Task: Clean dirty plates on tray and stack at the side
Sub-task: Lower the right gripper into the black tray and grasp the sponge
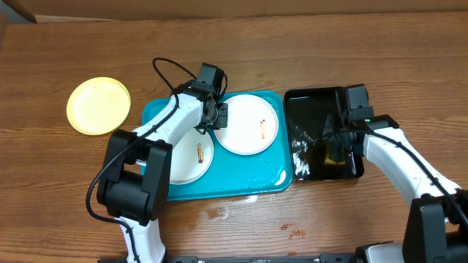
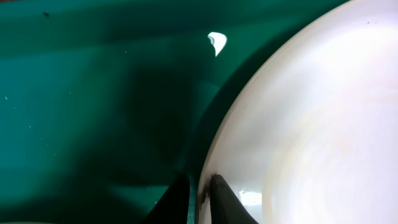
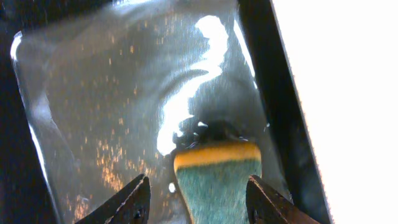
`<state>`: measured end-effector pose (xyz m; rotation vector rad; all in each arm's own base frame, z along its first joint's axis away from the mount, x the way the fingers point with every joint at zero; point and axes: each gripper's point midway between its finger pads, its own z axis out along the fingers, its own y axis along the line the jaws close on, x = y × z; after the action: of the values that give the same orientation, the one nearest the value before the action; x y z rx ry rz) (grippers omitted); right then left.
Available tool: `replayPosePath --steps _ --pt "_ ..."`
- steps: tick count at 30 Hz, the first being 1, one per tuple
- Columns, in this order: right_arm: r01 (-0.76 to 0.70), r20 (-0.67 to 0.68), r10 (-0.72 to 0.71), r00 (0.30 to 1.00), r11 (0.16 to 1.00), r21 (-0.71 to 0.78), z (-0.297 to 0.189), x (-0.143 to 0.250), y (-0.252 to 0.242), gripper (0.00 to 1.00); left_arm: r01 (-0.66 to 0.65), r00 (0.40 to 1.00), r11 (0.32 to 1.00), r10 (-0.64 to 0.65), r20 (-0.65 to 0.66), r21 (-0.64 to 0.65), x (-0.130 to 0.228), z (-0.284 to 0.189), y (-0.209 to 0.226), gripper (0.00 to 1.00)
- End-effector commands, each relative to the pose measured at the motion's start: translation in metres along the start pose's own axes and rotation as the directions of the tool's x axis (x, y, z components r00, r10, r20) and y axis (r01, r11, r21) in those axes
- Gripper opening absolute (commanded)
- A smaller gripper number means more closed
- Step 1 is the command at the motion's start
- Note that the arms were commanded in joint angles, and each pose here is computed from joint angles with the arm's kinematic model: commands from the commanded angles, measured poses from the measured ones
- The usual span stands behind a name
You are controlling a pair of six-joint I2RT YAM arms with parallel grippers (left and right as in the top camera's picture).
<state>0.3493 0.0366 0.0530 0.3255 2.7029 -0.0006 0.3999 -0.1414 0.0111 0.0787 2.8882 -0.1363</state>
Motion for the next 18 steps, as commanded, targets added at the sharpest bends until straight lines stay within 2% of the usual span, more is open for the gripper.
replayPosePath --steps 1,12,14,16,18 --pt "0.012 0.010 -0.012 1.000 0.999 0.037 0.007 0.003 -0.006 0.51 0.004 1.000 1.000 -0.005 -0.016 -0.017 0.005 0.007 0.001 0.15" --pt "0.021 -0.067 -0.018 0.998 0.999 0.035 0.038 0.023 -0.005 0.49 0.004 1.000 1.000 -0.005 -0.016 -0.017 0.005 0.007 0.001 0.16" --pt "0.018 -0.056 -0.017 0.998 1.000 0.023 0.039 0.020 -0.003 0.35 0.004 1.000 1.000 -0.005 -0.016 -0.017 0.005 0.007 0.001 0.16" --pt "0.016 -0.040 -0.015 0.999 1.000 0.014 0.036 0.013 0.000 0.11 0.004 1.000 1.000 -0.005 -0.016 -0.017 0.005 0.007 0.001 0.16" --pt "0.013 -0.031 -0.013 0.999 1.000 -0.009 0.032 0.006 0.006 0.04 0.004 1.000 1.000 -0.005 -0.015 -0.017 0.005 0.007 0.001 0.16"
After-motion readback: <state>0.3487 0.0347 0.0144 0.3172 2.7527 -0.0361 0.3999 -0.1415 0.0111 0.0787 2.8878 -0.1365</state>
